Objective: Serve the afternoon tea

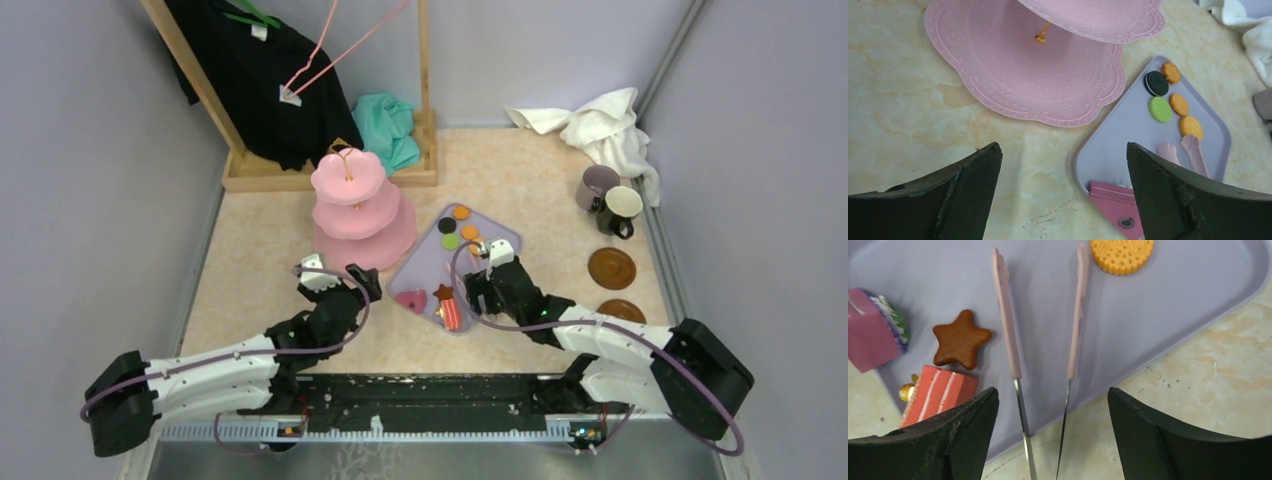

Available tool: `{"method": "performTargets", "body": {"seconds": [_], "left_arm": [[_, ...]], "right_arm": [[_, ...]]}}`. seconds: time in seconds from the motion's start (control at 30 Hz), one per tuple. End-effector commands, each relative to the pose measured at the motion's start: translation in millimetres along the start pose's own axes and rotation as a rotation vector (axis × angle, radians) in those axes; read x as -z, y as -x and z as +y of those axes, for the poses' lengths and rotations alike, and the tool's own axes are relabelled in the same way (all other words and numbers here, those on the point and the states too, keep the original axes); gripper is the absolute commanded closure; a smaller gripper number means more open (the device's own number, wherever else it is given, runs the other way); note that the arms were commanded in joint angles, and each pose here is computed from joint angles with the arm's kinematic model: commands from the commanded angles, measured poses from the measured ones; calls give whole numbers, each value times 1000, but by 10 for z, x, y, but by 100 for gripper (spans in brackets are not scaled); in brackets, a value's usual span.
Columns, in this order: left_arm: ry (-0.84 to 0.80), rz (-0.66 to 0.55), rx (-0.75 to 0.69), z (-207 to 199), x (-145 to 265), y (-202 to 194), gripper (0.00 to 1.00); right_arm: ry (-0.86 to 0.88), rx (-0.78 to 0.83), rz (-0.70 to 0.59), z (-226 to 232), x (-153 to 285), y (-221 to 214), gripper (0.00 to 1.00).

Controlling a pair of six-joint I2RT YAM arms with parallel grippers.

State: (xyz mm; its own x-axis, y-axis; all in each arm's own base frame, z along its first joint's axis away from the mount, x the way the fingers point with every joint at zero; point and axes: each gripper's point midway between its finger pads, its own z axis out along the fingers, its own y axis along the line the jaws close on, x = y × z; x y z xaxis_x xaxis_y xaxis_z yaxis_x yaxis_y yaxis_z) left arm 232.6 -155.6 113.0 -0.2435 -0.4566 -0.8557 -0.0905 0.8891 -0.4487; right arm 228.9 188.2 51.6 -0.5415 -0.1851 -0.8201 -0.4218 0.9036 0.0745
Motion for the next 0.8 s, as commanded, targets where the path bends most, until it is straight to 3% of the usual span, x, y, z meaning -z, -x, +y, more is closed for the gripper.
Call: {"method": "performTargets", "body": {"seconds": [0.0,0.2,0.77], "left_arm": [[6,-19,92,78,46,21,1],[4,-38,177,131,79,64,1],[54,-51,230,331,100,27,1]], "right_arm": [[7,2,-11,82,-83,103,20],[-18,17,-9,59,-150,96,22],[-74,103,-10,111,-138,78,40]]}}
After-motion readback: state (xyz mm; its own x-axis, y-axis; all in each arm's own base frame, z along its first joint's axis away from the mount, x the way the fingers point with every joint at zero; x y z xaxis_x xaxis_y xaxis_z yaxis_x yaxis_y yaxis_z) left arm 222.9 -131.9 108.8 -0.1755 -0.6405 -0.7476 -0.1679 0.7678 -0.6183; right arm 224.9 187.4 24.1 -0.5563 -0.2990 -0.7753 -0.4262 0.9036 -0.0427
